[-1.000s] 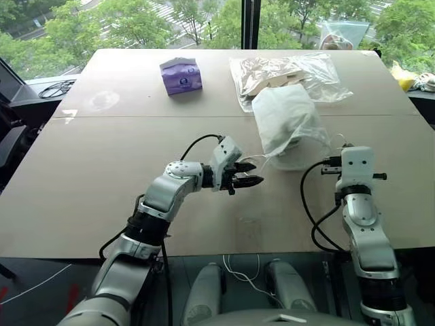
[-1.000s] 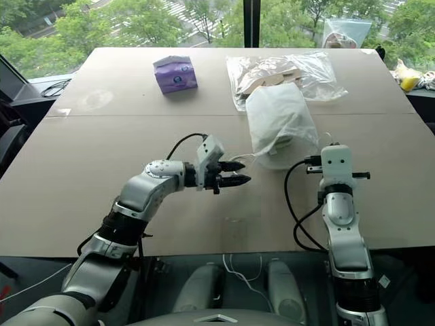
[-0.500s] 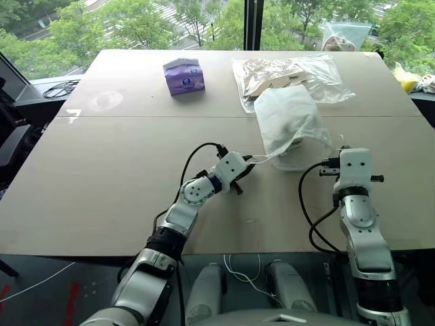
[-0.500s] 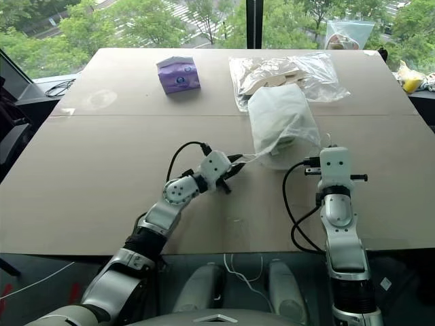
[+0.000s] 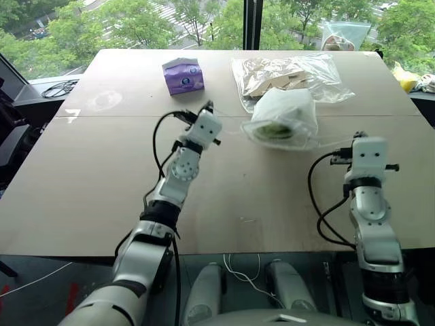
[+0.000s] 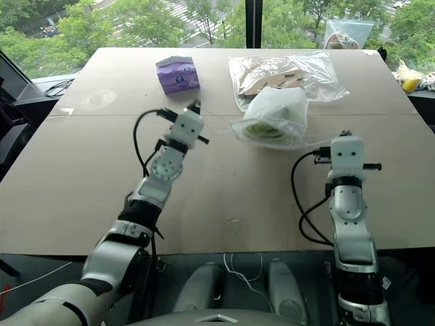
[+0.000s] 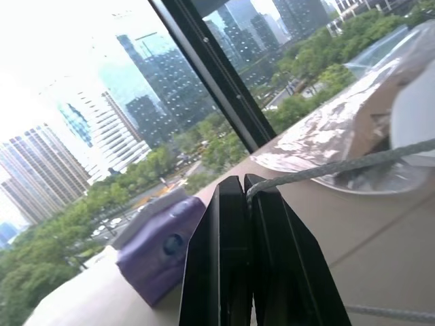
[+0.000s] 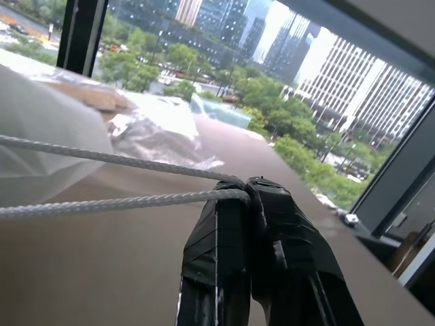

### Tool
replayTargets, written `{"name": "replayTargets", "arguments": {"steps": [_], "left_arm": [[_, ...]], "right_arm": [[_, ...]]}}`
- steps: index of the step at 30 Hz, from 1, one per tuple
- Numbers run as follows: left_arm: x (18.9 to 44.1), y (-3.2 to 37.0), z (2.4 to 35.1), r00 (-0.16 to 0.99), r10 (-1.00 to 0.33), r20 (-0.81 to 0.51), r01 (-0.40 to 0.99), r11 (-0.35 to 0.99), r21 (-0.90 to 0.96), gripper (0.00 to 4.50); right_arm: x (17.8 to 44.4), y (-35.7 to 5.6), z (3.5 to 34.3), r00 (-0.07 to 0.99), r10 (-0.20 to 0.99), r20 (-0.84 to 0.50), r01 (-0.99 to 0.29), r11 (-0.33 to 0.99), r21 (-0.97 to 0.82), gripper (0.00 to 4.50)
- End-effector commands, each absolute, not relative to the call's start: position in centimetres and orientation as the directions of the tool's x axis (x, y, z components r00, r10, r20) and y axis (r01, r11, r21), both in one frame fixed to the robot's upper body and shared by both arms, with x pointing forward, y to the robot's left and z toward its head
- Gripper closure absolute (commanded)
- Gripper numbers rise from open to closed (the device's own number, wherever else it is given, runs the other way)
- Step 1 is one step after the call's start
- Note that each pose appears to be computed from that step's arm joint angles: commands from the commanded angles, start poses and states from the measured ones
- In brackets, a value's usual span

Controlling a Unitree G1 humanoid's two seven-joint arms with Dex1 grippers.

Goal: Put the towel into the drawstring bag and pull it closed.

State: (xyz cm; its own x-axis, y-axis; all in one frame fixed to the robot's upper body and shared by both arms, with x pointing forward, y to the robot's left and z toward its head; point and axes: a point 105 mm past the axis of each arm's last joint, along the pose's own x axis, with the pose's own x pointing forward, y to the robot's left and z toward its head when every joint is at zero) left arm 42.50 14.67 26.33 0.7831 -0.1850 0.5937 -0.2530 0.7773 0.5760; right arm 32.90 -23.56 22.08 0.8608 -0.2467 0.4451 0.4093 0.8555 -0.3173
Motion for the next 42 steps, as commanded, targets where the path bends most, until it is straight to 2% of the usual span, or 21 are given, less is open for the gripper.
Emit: {"name": "replayTargets", "arguments": {"steps": [1,6,10,13,16,22,27,31,33,34,36,37,38,40,42], "left_arm": [[42.7,15.6,29.5,0.733,-0.155,0.662,-0.343,0.756,0.557,4.45],[43.2,18.0,31.8,0.721,-0.078,0.688,-0.420,0.740,0.525,4.45],[43.9,19.8,30.9,0.759,0.014,0.651,-0.426,0.768,0.479,4.45],[44.7,21.8,28.8,0.811,0.148,0.566,-0.393,0.854,0.340,4.45],[44.9,23.6,26.3,0.845,0.246,0.475,-0.393,0.888,0.240,4.45],[44.0,28.2,22.2,0.826,0.479,0.298,-0.511,0.859,0.037,4.45],[42.4,31.9,19.4,0.735,0.660,0.157,-0.660,0.749,-0.056,4.45],[42.3,31.8,20.3,0.732,0.654,0.189,-0.658,0.751,-0.050,4.45],[42.9,30.6,20.8,0.768,0.608,0.201,-0.612,0.789,-0.053,4.45],[43.5,29.3,21.2,0.804,0.551,0.223,-0.554,0.831,-0.056,4.45],[45.0,24.6,22.3,0.905,0.322,0.276,-0.325,0.945,-0.040,4.45],[45.4,22.9,22.7,0.929,0.226,0.292,-0.229,0.973,-0.025,4.45],[45.7,20.1,22.8,0.950,0.079,0.301,-0.088,0.996,0.017,4.45],[45.5,15.9,22.2,0.945,-0.172,0.280,0.146,0.983,0.113,4.45],[45.0,13.8,21.1,0.916,-0.330,0.231,0.297,0.941,0.164,4.45]], "right_arm": [[32.4,-24.7,25.7,0.782,-0.270,0.561,0.486,0.829,-0.278,4.50],[32.1,-27.4,27.7,0.708,-0.405,0.578,0.569,0.813,-0.127,4.50],[32.1,-28.5,27.5,0.690,-0.483,0.540,0.588,0.808,-0.029,4.50],[32.2,-29.1,26.9,0.683,-0.541,0.490,0.588,0.806,0.071,4.50],[32.1,-30.3,25.5,0.666,-0.636,0.390,0.609,0.765,0.209,4.50],[30.9,-33.9,20.9,0.589,-0.803,0.096,0.696,0.564,0.444,4.50],[30.2,-34.9,17.2,0.532,-0.837,-0.128,0.736,0.382,0.559,4.50],[30.4,-34.4,16.9,0.552,-0.819,-0.156,0.727,0.381,0.571,4.50],[31.8,-33.2,17.7,0.639,-0.761,-0.109,0.673,0.485,0.558,4.50],[32.8,-32.2,18.7,0.707,-0.705,-0.054,0.619,0.581,0.529,4.50],[35.0,-28.8,20.7,0.865,-0.496,0.071,0.445,0.826,0.347,4.50],[35.6,-27.5,21.0,0.910,-0.405,0.095,0.370,0.893,0.256,4.50],[36.0,-25.3,21.0,0.961,-0.257,0.103,0.241,0.959,0.149,4.50],[35.7,-21.7,19.4,0.999,0.018,0.040,-0.019,1.000,0.023,4.50],[34.3,-19.5,17.7,0.977,0.211,-0.029,-0.212,0.975,-0.072,4.50]]}}
